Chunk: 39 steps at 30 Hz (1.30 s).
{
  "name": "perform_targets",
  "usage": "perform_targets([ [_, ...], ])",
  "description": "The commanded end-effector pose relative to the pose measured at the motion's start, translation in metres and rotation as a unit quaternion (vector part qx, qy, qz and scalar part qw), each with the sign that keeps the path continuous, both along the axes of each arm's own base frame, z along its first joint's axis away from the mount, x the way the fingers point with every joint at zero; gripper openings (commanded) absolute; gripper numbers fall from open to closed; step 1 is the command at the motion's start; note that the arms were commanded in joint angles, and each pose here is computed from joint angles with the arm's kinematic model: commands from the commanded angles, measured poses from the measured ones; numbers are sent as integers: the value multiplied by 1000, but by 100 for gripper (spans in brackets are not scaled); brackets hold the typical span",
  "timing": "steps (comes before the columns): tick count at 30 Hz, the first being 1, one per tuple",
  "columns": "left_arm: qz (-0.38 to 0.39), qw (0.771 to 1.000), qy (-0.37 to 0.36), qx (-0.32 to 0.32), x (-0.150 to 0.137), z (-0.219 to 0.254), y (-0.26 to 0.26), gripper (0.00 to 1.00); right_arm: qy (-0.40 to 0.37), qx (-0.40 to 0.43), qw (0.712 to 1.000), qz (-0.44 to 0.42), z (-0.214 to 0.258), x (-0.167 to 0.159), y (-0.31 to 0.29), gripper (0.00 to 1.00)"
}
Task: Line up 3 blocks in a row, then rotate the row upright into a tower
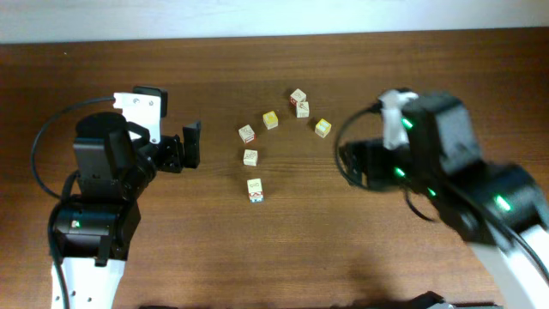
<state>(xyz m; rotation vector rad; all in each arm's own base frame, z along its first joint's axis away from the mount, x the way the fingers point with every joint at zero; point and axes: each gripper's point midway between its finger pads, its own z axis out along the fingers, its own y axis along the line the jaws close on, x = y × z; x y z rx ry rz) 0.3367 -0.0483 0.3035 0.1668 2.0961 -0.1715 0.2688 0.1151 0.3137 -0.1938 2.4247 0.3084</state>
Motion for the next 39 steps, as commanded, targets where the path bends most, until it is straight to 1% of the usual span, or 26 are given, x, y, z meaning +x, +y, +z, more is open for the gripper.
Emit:
perform_targets([
  [1,3,1000,-12,11,-1,8,4,99,-72,-11,997,-39,37,-23,-31,99],
  [5,3,1000,-12,11,-1,7,4,99,-110,7,993,-41,57,-48,-41,99],
  [10,3,1000,-12,11,-1,7,4,99,-126,14,991,-41,64,-56,-44,99],
  [16,3,1000,-12,11,-1,7,4,99,-121,5,991,-48,61,-52,-46,99],
  [20,3,1000,-12,11,-1,7,4,99,-138,-20,987,-81,61,-31,-54,99],
  [22,3,1000,-12,11,-1,7,4,99,-157,-36,984,-70,59,-21,-56,99],
  [25,3,1000,-12,11,-1,7,4,99,-184,-57,981,-8,38,-12,-60,99],
  [28,3,1000,-12,11,-1,7,4,99,-216,-39,975,-17,19,-9,-71,99],
  [29,3,1000,-12,11,-1,7,4,99,-235,-38,971,-8,11,-10,-71,99],
  [33,3,1000,-12,11,-1,7,4,99,-316,-43,948,-23,-25,-14,-81,99],
  [36,3,1000,-12,11,-1,7,4,99,-398,-39,916,-28,-52,-16,-81,99],
  [39,3,1000,-12,11,-1,7,4,99,-428,-39,902,-31,-84,-18,-82,99],
])
